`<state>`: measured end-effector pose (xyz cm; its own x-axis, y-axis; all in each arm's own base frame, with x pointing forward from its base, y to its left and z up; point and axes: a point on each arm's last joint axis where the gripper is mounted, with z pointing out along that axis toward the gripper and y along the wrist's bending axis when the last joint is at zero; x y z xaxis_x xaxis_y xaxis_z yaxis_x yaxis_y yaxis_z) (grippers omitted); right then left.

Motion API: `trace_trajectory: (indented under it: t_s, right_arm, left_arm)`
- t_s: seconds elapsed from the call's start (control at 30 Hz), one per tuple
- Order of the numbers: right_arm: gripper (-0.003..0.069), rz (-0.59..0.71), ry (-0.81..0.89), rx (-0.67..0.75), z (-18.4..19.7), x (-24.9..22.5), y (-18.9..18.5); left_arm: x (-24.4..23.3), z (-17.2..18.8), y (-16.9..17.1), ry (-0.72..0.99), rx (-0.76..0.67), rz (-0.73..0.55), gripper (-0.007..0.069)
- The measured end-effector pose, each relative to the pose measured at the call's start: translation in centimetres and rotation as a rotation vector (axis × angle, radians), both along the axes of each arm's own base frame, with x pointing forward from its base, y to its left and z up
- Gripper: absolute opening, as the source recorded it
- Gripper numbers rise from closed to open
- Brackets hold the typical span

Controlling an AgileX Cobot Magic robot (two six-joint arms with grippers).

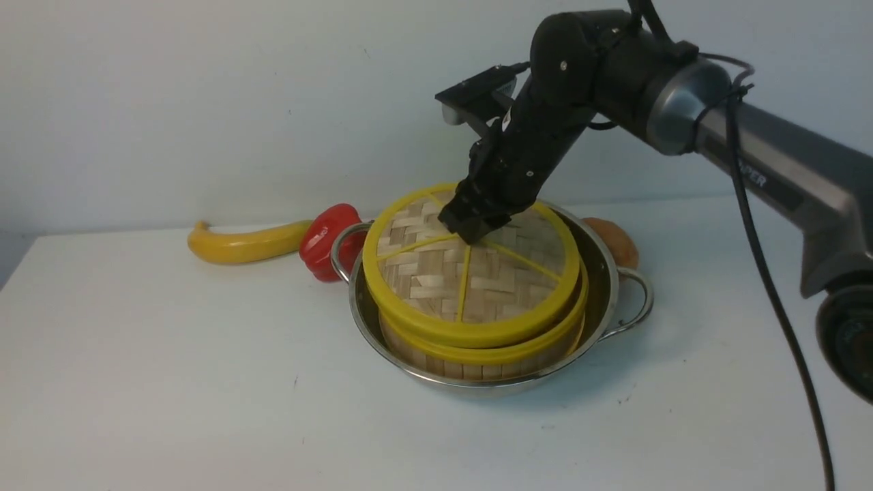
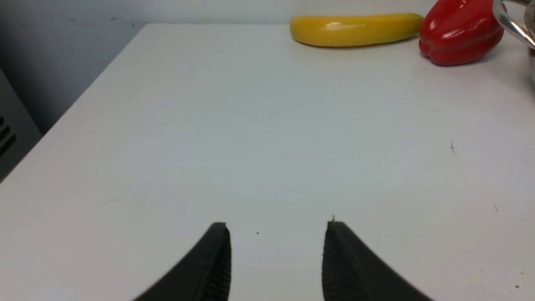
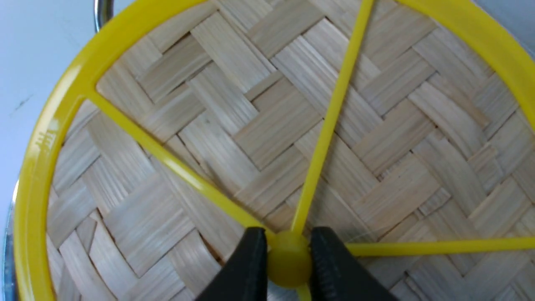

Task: Place the steamer in the pot on the white table, and put the lid on the steamer.
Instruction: 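Place the bamboo steamer lid onto the steamer basket in the pot with the right gripper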

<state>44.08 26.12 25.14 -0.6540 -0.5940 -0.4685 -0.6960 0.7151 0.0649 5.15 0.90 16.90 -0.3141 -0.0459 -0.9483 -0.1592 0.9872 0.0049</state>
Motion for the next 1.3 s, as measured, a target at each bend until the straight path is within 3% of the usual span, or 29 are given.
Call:
trace_trajectory:
  t_s: [0.77, 1.03, 1.3]
  right_arm:
    - [0.0113, -0.085, -0.126, 0.058, 7.4, -1.6, -1.3]
    - [0.0113, -0.078, -0.001, -0.010, 5.8, -4.4, -2.4]
    - [0.0113, -0.042, 0.005, -0.017, 5.2, -4.5, -2.3]
  left_arm:
    - [0.0, 0.0, 0.0, 0.000, 0.000, 0.000, 0.0290]
    - [0.0, 0.0, 0.0, 0.000, 0.000, 0.000, 0.0290]
    - [0.0, 0.0, 0.0, 0.000, 0.000, 0.000, 0.0290]
